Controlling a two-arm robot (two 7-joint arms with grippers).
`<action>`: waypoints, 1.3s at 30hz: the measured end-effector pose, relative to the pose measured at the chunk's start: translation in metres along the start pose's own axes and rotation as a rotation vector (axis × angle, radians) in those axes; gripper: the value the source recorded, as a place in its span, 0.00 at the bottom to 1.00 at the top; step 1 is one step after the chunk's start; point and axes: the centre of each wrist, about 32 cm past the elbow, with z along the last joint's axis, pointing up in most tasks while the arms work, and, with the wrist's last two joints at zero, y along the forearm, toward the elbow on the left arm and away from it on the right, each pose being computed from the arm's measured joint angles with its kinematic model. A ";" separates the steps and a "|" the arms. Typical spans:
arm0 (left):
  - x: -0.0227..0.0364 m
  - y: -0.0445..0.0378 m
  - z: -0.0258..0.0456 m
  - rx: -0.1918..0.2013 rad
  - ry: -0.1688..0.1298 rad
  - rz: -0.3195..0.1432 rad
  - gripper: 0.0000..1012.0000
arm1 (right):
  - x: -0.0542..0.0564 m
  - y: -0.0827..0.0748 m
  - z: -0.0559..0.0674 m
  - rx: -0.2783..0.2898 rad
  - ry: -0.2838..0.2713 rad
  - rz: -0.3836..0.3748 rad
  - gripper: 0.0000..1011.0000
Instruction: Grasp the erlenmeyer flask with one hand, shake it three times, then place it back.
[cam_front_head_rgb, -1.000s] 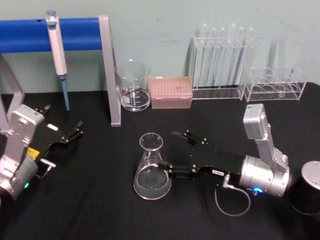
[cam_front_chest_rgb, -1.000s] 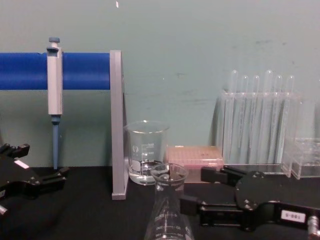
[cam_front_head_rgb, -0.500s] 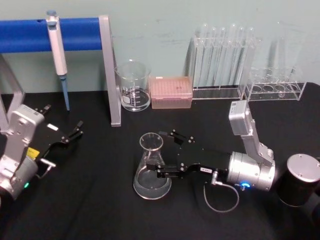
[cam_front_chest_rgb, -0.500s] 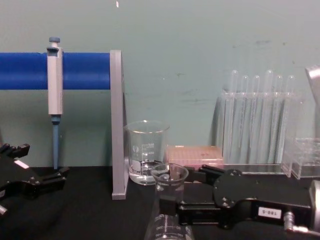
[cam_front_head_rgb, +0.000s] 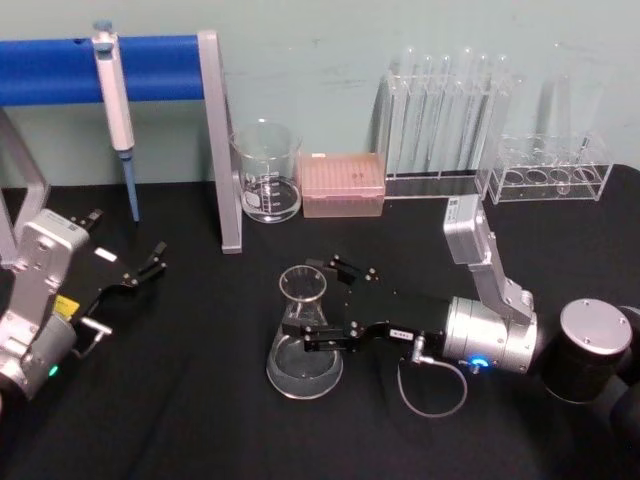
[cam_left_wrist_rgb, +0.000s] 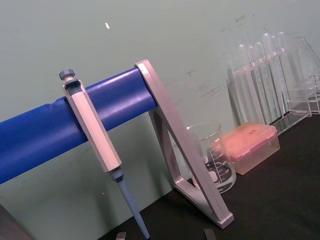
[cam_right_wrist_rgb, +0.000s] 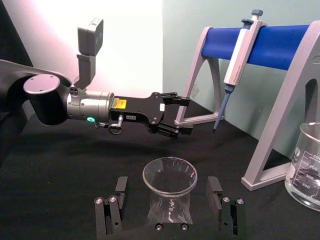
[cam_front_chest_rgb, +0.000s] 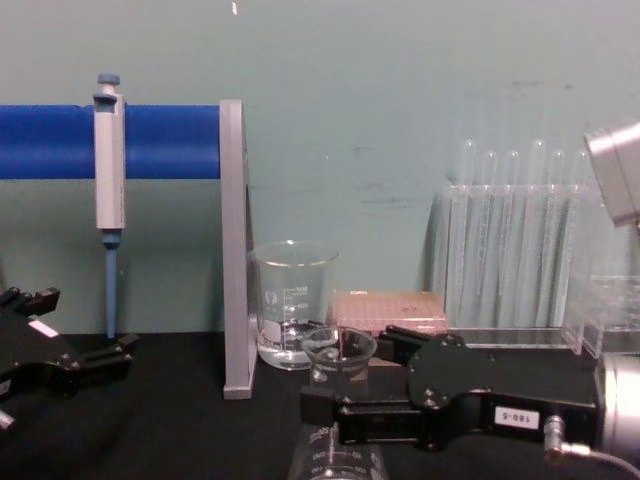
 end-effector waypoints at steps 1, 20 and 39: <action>0.0000 0.0000 0.0000 0.000 0.000 0.000 0.99 | 0.001 0.001 0.000 -0.001 0.000 0.002 0.99; 0.0000 0.0000 0.0000 0.000 0.000 0.000 0.99 | 0.008 0.007 -0.001 -0.020 -0.002 0.017 0.99; 0.0000 0.0000 0.0000 0.000 0.000 0.000 0.99 | 0.007 0.007 -0.001 -0.021 -0.003 0.016 0.99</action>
